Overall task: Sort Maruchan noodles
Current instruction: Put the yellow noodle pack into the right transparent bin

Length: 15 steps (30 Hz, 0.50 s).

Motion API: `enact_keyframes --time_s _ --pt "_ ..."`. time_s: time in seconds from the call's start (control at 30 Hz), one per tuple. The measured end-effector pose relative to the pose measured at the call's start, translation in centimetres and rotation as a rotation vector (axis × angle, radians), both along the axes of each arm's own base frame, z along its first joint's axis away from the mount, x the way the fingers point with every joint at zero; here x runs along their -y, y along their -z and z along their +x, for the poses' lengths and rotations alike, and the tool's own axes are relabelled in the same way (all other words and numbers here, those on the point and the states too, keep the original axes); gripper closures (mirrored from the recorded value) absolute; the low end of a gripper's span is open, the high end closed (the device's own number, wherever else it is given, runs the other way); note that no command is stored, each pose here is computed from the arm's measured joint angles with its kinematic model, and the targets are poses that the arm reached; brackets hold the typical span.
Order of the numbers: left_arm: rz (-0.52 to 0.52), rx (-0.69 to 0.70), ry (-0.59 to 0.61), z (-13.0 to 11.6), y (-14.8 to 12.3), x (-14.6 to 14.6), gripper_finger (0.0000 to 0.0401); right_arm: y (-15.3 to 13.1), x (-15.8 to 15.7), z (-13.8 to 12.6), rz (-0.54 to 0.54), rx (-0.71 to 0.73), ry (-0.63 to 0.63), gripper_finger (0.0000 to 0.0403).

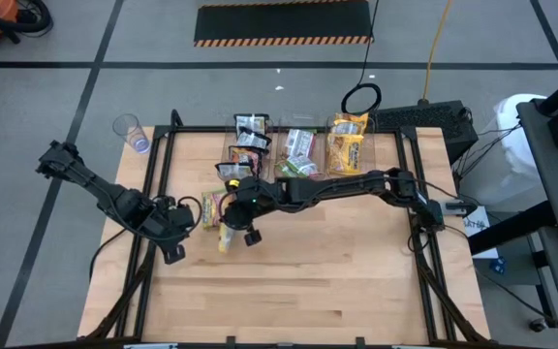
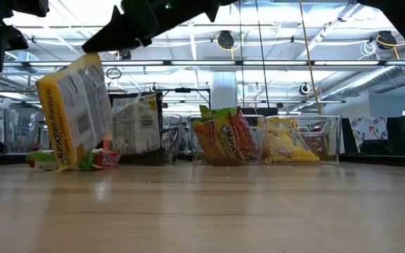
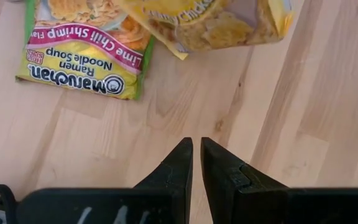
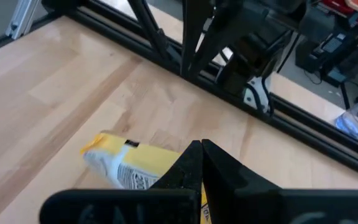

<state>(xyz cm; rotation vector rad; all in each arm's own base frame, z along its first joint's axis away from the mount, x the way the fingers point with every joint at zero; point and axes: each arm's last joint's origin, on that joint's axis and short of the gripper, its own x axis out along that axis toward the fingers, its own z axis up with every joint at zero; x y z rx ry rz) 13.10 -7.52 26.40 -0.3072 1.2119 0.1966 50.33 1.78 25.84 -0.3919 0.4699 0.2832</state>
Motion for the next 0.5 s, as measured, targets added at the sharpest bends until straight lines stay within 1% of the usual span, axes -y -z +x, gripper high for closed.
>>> enact_keyframes --time_s 0.27,0.37,0.5 --pt "0.002 0.005 -0.001 0.0 0.0 0.0 0.0364 0.3 0.2 -0.3 0.0 -0.041 0.003 0.0403" --pt "0.029 0.05 -0.029 0.4 0.0 0.1 0.0364 0.8 0.2 -0.3 0.001 -0.055 0.004 0.0403" --pt "0.022 0.1 -0.044 1.0 -0.1 0.3 0.0364 1.3 0.2 -0.5 0.003 -0.069 0.005 0.0403"
